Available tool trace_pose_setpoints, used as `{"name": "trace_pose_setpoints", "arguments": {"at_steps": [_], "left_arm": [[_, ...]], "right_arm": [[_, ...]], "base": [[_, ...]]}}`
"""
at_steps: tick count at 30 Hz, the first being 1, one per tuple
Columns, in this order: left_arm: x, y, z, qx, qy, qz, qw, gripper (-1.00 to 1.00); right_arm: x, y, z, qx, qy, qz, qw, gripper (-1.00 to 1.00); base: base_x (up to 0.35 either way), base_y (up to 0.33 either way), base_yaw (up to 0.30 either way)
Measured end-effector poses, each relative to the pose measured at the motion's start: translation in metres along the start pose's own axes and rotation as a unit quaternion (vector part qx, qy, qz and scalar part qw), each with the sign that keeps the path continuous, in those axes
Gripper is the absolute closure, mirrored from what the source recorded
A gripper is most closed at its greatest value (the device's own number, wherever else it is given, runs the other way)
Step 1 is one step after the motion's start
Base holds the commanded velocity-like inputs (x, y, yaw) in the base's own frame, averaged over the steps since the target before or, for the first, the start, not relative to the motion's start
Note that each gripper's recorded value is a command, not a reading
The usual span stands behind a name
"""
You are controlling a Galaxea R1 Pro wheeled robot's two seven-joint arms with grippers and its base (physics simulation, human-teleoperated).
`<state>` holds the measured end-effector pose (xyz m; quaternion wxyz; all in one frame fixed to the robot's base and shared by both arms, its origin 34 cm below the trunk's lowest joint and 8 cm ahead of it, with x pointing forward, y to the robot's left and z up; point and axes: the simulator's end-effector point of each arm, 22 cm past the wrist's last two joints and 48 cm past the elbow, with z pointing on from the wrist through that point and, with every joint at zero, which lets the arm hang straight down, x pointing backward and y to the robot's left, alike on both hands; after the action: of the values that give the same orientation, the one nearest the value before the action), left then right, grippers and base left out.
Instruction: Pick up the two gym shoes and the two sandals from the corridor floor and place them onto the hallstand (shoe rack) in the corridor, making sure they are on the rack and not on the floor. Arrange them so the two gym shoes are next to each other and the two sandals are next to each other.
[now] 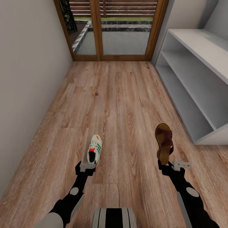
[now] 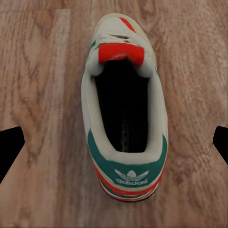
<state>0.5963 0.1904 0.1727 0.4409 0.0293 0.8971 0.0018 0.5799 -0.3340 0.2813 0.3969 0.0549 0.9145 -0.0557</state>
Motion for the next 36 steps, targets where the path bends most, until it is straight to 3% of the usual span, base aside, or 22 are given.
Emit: {"name": "trace_pose_setpoints", "arguments": {"at_steps": [18, 36], "left_arm": [[0.063, -0.004, 0.003, 0.003, 0.051, -0.001, 0.9987, -1.0], [0.055, -0.004, 0.004, 0.003, 0.027, -0.005, 0.9996, -1.0]], "right_arm": [[0.055, -0.001, 0.017, 0.003, 0.051, -0.007, 0.9987, 1.0], [0.057, -0.001, 0.018, 0.003, 0.053, -0.008, 0.9986, 1.0]], "base": [[0.0, 0.0, 0.0], [0.0, 0.0, 0.0]]}}
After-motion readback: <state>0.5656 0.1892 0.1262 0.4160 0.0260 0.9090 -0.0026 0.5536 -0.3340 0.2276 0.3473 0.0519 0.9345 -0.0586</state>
